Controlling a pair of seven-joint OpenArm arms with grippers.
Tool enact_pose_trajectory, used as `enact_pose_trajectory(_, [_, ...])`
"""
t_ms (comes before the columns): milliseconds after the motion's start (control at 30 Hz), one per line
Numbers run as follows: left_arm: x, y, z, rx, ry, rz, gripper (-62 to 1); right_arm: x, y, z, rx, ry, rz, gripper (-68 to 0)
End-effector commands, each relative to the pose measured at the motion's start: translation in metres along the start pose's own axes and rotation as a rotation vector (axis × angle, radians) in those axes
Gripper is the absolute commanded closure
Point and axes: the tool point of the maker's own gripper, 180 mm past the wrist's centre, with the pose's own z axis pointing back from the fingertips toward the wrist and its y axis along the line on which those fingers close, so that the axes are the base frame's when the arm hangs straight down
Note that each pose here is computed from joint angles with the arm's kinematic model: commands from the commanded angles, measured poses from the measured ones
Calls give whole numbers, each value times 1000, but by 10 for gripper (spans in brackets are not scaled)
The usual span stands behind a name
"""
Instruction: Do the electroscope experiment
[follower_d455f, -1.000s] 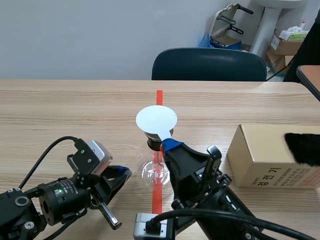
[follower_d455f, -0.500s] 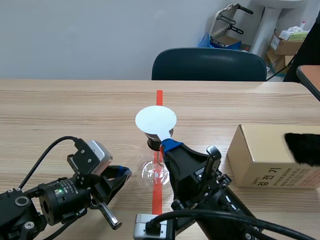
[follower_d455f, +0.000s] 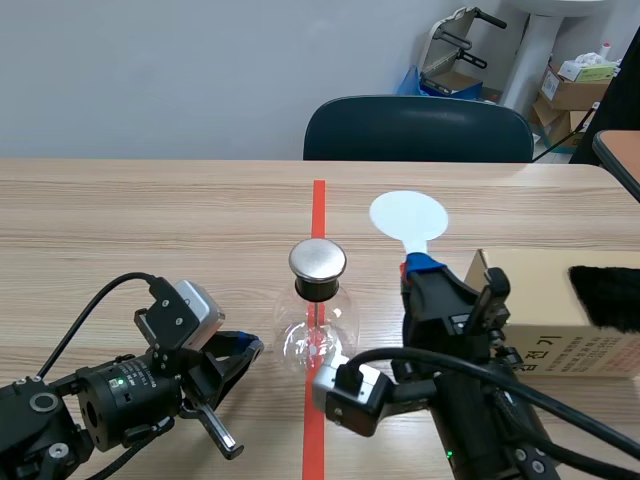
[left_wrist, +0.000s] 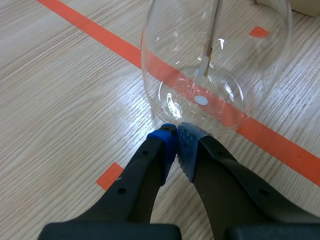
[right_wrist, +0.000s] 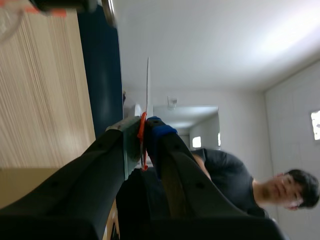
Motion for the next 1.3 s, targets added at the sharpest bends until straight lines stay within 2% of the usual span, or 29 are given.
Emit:
enact_pose_trajectory(0, [11, 0, -3, 2, -39, 8, -40, -12, -8, -5, -34, 48, 4, -11])
enact_pose_trajectory(167, [11, 0, -3, 2, -39, 8, -40, -35, -8, -2, -33, 177, 2, -11])
enact_pose_trajectory(300, [11, 0, -3, 2, -39, 8, -40, -46, -8, 0, -34, 241, 1, -11])
enact_pose_trajectory(400, [11, 0, -3, 2, -39, 8, -40, -50, -8, 1, -34, 264, 1, -11])
enact_pose_trajectory(533, [11, 0, -3, 2, -39, 8, -40, -48, -8, 1, -34, 255, 1, -11])
enact_pose_trajectory(700, [11, 0, -3, 2, -39, 8, -40, -30, -8, -3, -33, 150, 3, -11])
enact_pose_trajectory(1100, [11, 0, -3, 2, -40, 8, -40, 35, -8, -1, -33, -211, 9, -11])
enact_pose_trajectory(1267, [12, 0, -3, 2, -43, 8, -40, 55, -8, 5, -32, -327, 11, -11])
